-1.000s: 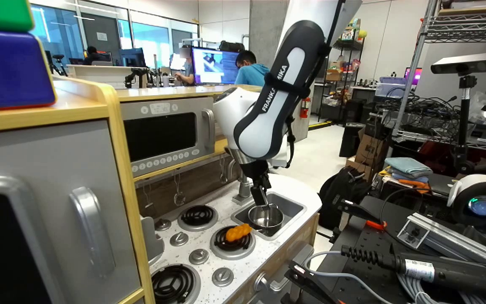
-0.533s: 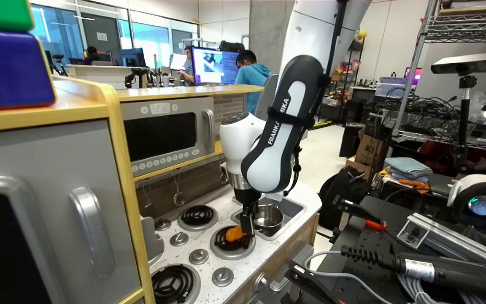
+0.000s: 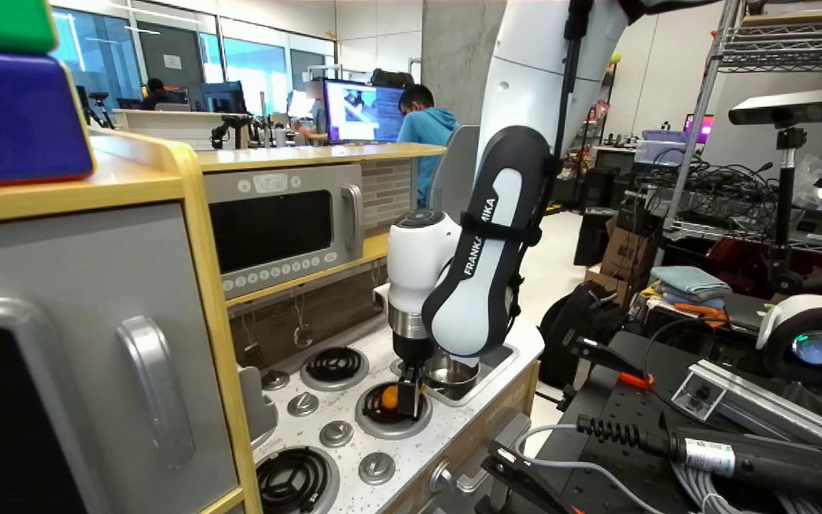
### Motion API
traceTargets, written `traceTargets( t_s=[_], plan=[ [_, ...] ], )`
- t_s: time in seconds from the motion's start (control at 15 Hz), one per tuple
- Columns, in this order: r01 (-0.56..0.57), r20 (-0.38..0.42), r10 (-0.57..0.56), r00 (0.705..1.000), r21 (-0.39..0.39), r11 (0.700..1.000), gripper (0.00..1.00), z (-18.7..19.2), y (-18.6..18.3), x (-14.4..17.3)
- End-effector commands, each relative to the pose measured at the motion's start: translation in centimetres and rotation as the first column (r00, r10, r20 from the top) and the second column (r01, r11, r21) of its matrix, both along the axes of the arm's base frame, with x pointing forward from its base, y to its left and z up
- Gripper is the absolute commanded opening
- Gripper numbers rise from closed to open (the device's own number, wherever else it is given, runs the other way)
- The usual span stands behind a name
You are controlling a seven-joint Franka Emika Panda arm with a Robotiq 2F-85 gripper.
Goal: Remove the orange object from the stove and put it inside the silver pot in the sink
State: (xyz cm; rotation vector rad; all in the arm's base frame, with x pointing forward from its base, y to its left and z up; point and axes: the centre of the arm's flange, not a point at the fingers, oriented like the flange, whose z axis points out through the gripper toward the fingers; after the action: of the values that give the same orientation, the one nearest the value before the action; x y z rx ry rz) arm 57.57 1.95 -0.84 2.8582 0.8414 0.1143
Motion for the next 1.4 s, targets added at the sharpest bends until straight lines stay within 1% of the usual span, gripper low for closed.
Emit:
traceTargets(
  t_s=[0.0, 0.07, 0.13, 0.2, 0.27, 0.33, 0.4, 0.6, 0.8, 0.93, 1.0, 1.07, 1.33],
  plan=[
    [-0.036, 0.065, 0.032, 0.997, 0.066, 0.997, 1.00, -0.5, 0.2, -0.3],
    [-0.043, 0.074, 0.038, 0.997, 0.070, 0.997, 1.00, -0.5, 0.3, -0.2],
    [-0.046, 0.078, 0.040, 0.996, 0.074, 0.996, 0.75, -0.5, 0.4, -0.1],
    [-0.042, 0.071, 0.037, 0.997, 0.074, 0.996, 0.72, -0.5, 0.4, -0.1],
    [-0.033, 0.056, 0.029, 0.998, 0.076, 0.997, 0.66, -0.5, 0.5, 0.0],
    [-0.019, 0.038, 0.016, 0.999, 0.076, 0.997, 0.59, -0.4, 0.6, 0.1],
    [-0.003, 0.023, 0.001, 1.000, 0.074, 0.997, 0.49, -0.4, 0.7, 0.2],
    [0.049, 0.024, -0.050, 0.998, 0.072, 0.996, 0.28, 0.1, 0.2, 1.2],
    [0.114, 0.005, -0.115, 0.993, 0.067, 0.991, 0.04, 0.9, -0.3, 2.6],
    [0.166, -0.040, -0.165, 0.986, 0.041, 0.985, 0.00, 1.7, -0.7, 3.3],
    [0.200, -0.071, -0.199, 0.978, 0.021, 0.979, 0.00, 2.1, -1.2, 3.8],
    [0.234, -0.090, -0.233, 0.968, 0.005, 0.972, 0.03, 2.3, -1.9, 4.1],
    [0.347, -0.124, -0.350, 0.929, -0.045, 0.937, 0.03, 3.1, -4.6, 5.3]
  ],
)
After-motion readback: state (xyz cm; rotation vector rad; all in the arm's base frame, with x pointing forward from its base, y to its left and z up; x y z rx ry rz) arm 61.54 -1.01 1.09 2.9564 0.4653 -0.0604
